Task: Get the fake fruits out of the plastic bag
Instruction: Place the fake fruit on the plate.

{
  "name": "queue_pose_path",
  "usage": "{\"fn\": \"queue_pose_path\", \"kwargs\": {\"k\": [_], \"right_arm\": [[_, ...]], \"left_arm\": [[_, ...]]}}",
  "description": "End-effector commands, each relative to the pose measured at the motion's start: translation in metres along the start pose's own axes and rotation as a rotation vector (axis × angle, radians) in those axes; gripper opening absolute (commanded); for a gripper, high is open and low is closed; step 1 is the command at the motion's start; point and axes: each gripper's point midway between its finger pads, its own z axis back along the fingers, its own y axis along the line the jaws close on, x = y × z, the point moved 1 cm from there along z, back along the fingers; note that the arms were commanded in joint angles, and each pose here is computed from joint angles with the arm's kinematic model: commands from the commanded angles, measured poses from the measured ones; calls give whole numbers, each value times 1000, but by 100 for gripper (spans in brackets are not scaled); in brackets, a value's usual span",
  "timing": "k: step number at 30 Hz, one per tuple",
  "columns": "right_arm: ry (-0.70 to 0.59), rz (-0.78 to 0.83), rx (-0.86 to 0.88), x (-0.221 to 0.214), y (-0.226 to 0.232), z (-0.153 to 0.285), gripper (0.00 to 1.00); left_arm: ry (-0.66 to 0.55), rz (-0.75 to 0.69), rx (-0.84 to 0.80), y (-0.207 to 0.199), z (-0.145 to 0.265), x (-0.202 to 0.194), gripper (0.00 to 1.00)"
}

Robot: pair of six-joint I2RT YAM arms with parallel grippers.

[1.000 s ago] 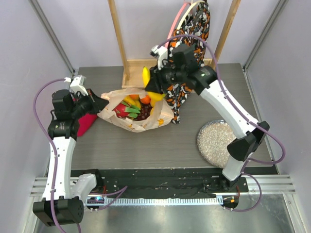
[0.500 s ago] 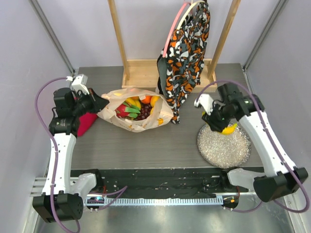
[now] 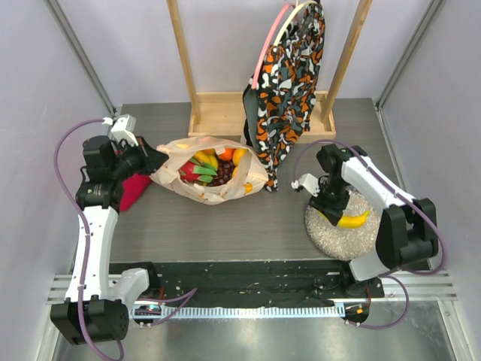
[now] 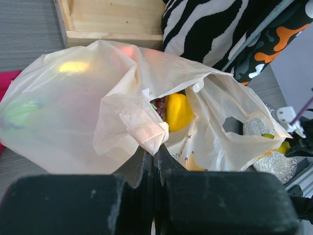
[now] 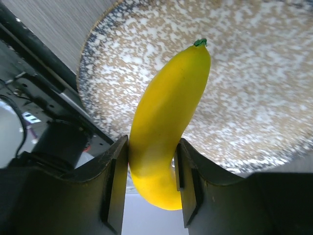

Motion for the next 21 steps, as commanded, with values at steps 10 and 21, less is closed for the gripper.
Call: {"fn": "queue_pose_path", "kwargs": {"k": [10, 21], "right_arm": [[-192, -511, 100, 61, 12, -10, 15], [-242, -1021, -28, 77, -25, -16, 11]], "left_arm": [[-56, -44, 0, -2, 5, 10, 0], [-55, -37, 13, 1, 3, 10, 0]]}}
